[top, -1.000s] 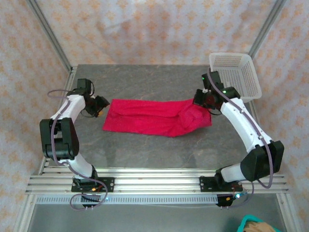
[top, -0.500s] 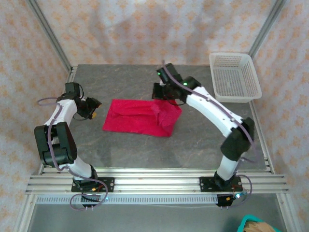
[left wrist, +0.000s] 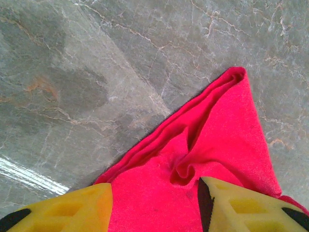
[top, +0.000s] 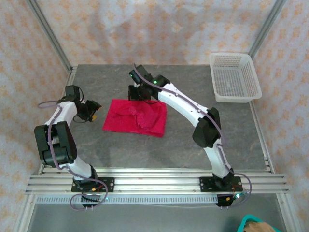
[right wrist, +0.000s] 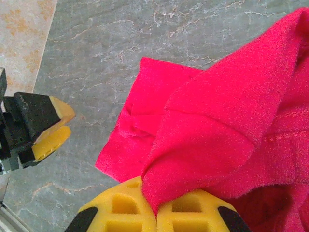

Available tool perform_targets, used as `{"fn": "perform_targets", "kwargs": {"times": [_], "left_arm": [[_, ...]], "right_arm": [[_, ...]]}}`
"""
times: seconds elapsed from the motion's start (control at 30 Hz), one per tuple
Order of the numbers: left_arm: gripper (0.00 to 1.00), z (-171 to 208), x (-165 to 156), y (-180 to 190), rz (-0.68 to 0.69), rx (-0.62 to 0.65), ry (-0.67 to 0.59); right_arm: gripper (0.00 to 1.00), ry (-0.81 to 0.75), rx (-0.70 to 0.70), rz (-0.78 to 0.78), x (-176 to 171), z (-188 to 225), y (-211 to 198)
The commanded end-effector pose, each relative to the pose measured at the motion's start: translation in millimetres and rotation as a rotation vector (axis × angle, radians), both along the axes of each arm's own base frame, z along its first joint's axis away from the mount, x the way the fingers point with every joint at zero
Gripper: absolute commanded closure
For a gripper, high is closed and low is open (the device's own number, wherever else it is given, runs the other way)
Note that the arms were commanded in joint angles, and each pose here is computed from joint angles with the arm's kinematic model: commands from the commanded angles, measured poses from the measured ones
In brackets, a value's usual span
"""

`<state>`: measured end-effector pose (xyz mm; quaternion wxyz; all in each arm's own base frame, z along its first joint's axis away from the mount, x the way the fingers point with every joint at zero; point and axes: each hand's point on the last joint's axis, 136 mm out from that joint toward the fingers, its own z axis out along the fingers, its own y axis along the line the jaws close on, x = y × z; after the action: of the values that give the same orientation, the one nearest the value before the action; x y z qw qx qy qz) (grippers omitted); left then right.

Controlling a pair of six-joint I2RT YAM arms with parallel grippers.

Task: Fold the inside-out t-shirt

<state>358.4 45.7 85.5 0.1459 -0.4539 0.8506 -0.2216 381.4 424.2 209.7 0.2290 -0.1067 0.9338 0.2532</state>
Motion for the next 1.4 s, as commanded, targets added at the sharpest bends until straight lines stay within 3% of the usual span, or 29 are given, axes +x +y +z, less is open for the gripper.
{"fn": "perform_targets", "kwargs": {"times": [0.0,0.07,0.13,0.27,0.4,0.5,0.57,0.67,0.73,0.87,0.97,1.13,1.37], "left_arm": [[0.49,-9,-2,-1,0.002,-0.022,0.007],[0.49,-10,-3,-1,0.002,-0.022,0.007],[0.49,-10,-3,-1,0.003,-0.019,0.008],[0.49,-4,-6,4,0.017,0.019,-0.001],[0.49,16,-11,10,0.032,0.090,-0.033],[0.49,37,-13,-3,-0.038,0.158,-0.068],[0.48,47,-15,-25,-0.127,0.202,-0.073],[0.48,56,-17,-68,-0.278,0.261,-0.069],[0.48,59,-17,-97,-0.359,0.264,-0.090],[0.45,62,-13,-143,-0.498,0.297,-0.110],[0.40,57,-7,-175,-0.609,0.299,-0.092],[0.34,44,-4,-202,-0.765,0.435,0.001],[0.36,13,2,-223,-0.835,0.481,0.099]], "right_arm": [[1.00,0.007,0.007,0.022,0,-1,11],[0.99,0.017,0.017,0.034,-1,-6,22],[0.79,0.042,0.029,0.045,-3,-14,34],[0.52,0.065,0.054,0.082,-13,-4,56],[0.40,-0.002,0.029,0.051,-16,34,35],[0.42,-0.053,-0.115,-0.057,-14,37,-17],[0.54,-0.049,-0.169,-0.127,-15,20,-51],[0.67,0.031,-0.073,-0.237,-16,-18,-96],[0.69,0.076,-0.013,-0.295,-18,-37,-117],[0.82,0.130,0.020,-0.362,-23,-66,-148],[0.83,0.178,-0.011,-0.387,-26,-85,-163],[0.80,0.209,-0.029,-0.443,-30,-100,-191],[0.78,0.212,-0.007,-0.456,-30,-97,-199]]}}
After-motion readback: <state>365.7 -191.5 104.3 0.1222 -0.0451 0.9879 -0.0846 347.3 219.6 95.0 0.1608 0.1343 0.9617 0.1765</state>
